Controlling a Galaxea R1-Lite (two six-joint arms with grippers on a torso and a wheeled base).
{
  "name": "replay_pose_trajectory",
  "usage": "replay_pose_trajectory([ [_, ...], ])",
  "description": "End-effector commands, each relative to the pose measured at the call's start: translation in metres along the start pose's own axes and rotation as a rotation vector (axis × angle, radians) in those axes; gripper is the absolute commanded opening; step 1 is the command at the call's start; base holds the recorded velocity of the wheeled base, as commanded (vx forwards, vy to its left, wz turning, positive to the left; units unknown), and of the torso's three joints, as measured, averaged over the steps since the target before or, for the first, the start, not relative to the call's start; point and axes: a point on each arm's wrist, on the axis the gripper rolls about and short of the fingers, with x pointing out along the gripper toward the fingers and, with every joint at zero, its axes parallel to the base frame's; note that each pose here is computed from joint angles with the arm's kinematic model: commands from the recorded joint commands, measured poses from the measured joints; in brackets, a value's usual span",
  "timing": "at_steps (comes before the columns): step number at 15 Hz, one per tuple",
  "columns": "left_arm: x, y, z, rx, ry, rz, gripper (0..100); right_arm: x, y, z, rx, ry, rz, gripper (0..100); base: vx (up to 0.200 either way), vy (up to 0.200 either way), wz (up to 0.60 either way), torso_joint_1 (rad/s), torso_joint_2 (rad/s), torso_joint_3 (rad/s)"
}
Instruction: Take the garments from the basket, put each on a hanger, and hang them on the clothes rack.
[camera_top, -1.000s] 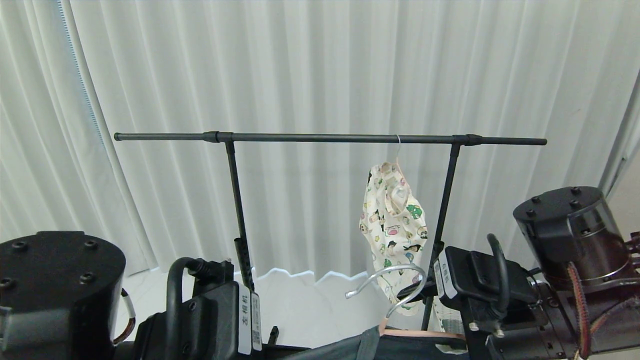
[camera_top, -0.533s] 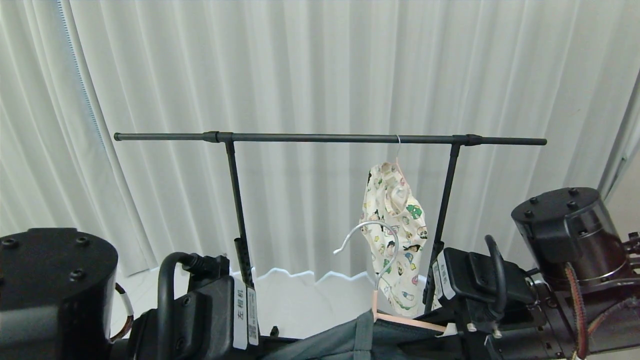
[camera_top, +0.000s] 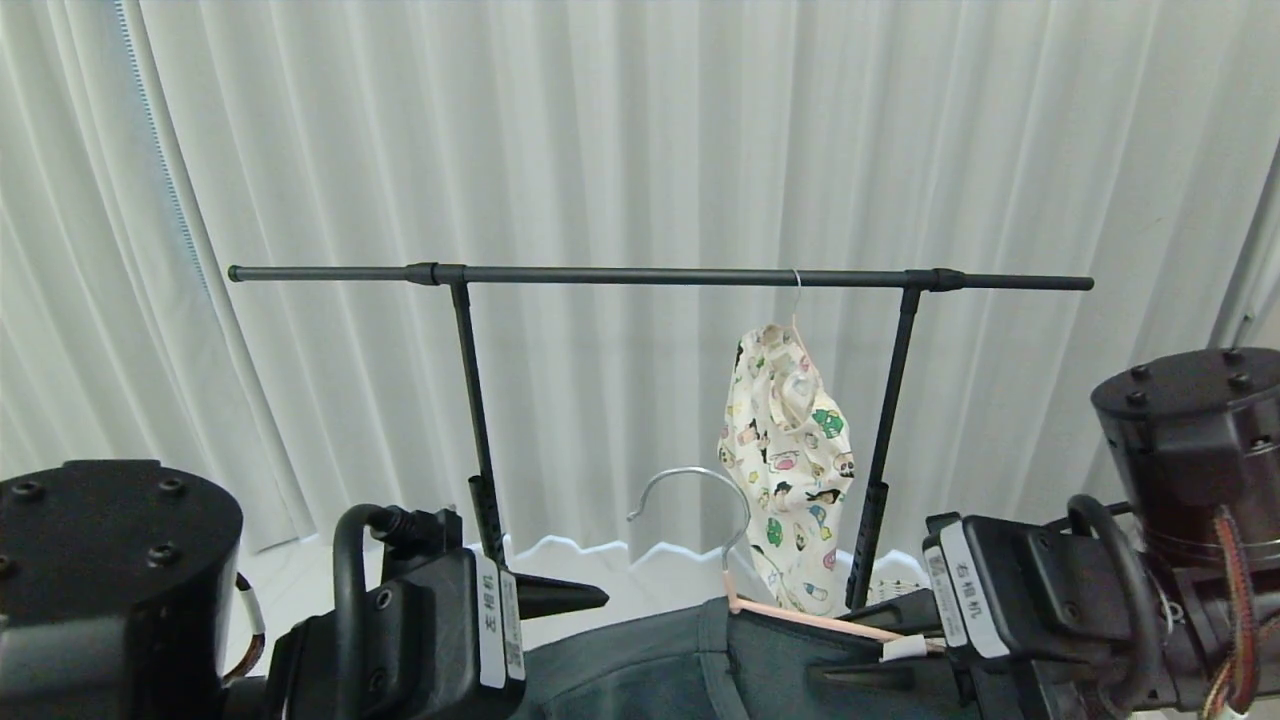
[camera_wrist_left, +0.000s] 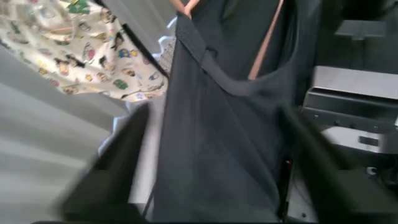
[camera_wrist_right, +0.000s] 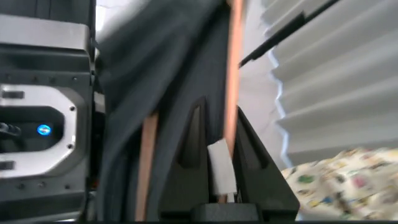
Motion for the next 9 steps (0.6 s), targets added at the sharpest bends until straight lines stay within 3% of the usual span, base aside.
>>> replay_pose_trajectory([
  [1, 0.000, 0.001, -0.001, -0.008, 0.005, 0.015, 100, -0.010, 0.000, 0.006, -0.067, -0.038, -0.030, 0, 0.000, 0.000, 0.00, 0.000, 0.00, 0.000],
  [4, -0.001, 0.008, -0.004, -0.029, 0.017, 0.046, 100, -0.021, -0.006, 0.008, -0.209, -0.075, -0.091, 0, 0.000, 0.000, 0.00, 0.000, 0.00, 0.000],
  [9, -0.019, 0.012, -0.029, -0.083, 0.063, 0.129, 100, -0.037, -0.012, -0.004, -0.253, -0.064, -0.146, 0, 0.000, 0.000, 0.00, 0.000, 0.00, 0.000],
])
